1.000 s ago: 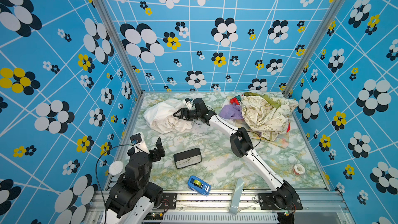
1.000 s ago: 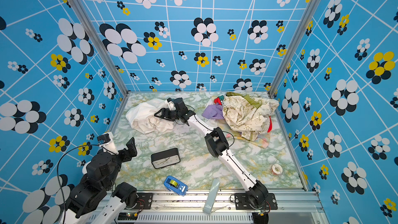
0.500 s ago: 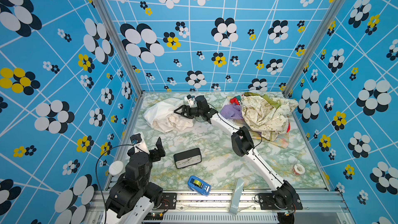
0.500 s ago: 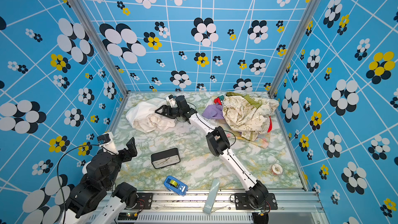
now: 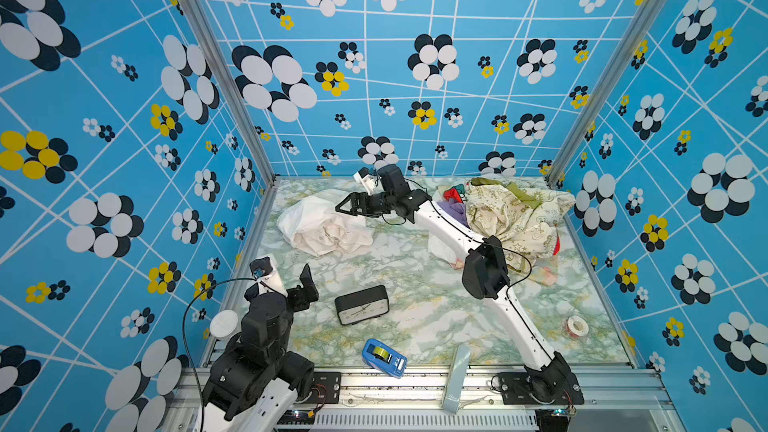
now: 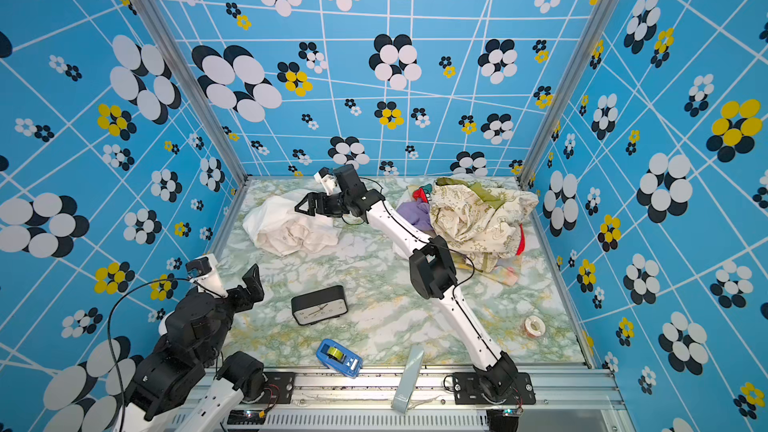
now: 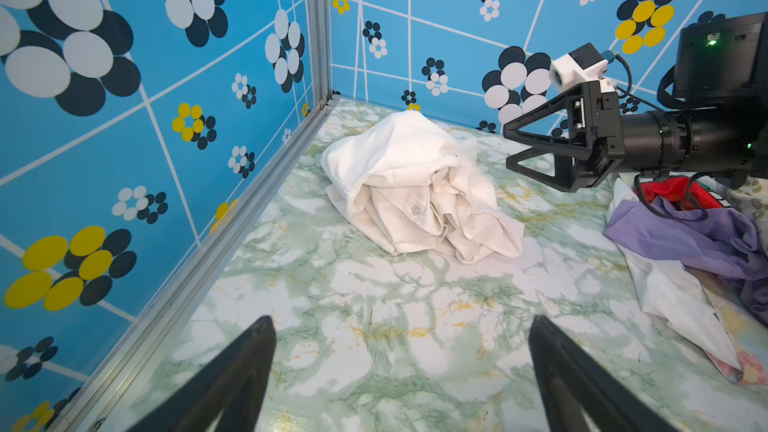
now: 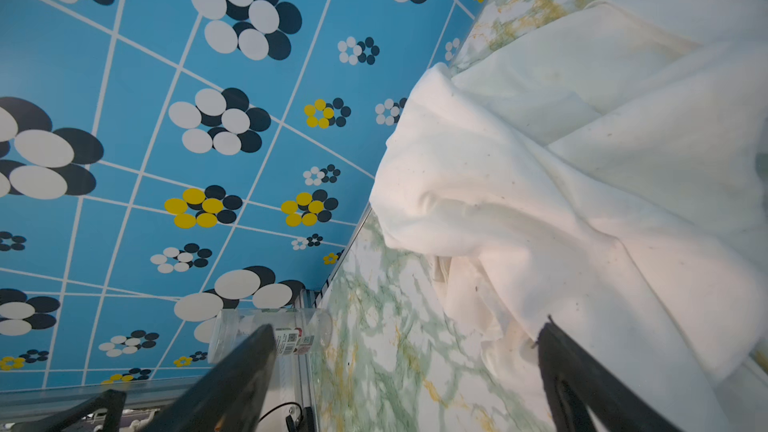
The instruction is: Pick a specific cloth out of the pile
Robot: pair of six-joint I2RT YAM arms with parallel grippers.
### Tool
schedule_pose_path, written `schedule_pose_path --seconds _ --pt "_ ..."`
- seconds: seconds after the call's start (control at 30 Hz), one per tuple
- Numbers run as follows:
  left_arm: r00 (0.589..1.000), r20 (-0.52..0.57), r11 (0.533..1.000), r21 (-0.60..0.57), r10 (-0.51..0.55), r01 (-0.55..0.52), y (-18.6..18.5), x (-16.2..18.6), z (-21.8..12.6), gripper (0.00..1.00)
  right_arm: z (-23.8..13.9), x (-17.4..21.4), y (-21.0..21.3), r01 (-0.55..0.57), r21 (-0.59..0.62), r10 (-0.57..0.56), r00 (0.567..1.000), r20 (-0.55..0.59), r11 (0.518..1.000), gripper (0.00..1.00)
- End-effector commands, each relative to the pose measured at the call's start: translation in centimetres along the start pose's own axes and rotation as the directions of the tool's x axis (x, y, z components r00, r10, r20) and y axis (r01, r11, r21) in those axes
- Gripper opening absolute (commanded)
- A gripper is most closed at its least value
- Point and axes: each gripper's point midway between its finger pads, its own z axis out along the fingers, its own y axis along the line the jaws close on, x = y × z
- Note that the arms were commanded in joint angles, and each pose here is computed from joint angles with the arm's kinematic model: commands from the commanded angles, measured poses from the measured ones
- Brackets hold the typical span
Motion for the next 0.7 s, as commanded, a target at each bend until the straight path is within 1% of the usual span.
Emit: schedule_pose_path --seconds 0.0,0.1,0.2,0.33,0.5,0.6,0.67 --pt "1.000 -0.001 1.000 0.007 -0.014 0.014 -0.1 -0.8 -0.5 0.96 -1.8 2.0 1.8 0.060 0.082 -0.054 0.996 -0.070 0.995 0.99" --pt "1.000 -0.020 1.000 0.011 -0.007 0.007 -0.3 -0.6 -0.5 0.96 -3.4 2.6 2.5 0.083 0.118 -0.074 0.994 -0.079 0.990 0.99" --pt "1.000 -0.026 1.000 0.016 -0.001 0.002 -0.6 -0.6 -0.2 0.96 -6.0 3.2 2.9 0.124 0.178 -0.110 0.990 -0.086 0.976 0.99" --pt "0.999 -0.029 1.000 0.014 0.016 -0.016 -1.0 -0.6 0.5 0.97 -11.0 3.8 4.0 0.193 0.266 -0.179 0.981 -0.076 0.944 0.99" --pt "1.000 -0.011 1.000 0.007 0.024 -0.024 -1.8 0.2 2.8 0.98 -18.1 4.6 3.5 0.192 0.359 -0.208 0.978 0.006 0.913 0.99" --pt "0.999 0.001 0.999 -0.009 0.050 -0.050 -2.2 0.8 4.4 1.00 -23.1 5.9 1.8 0.177 0.474 -0.228 0.972 0.051 0.862 0.99" --pt "0.995 -0.001 0.995 -0.033 0.096 -0.096 -2.3 1.3 5.6 0.99 -26.6 6.7 0.8 0.163 0.550 -0.251 0.964 0.088 0.819 0.99"
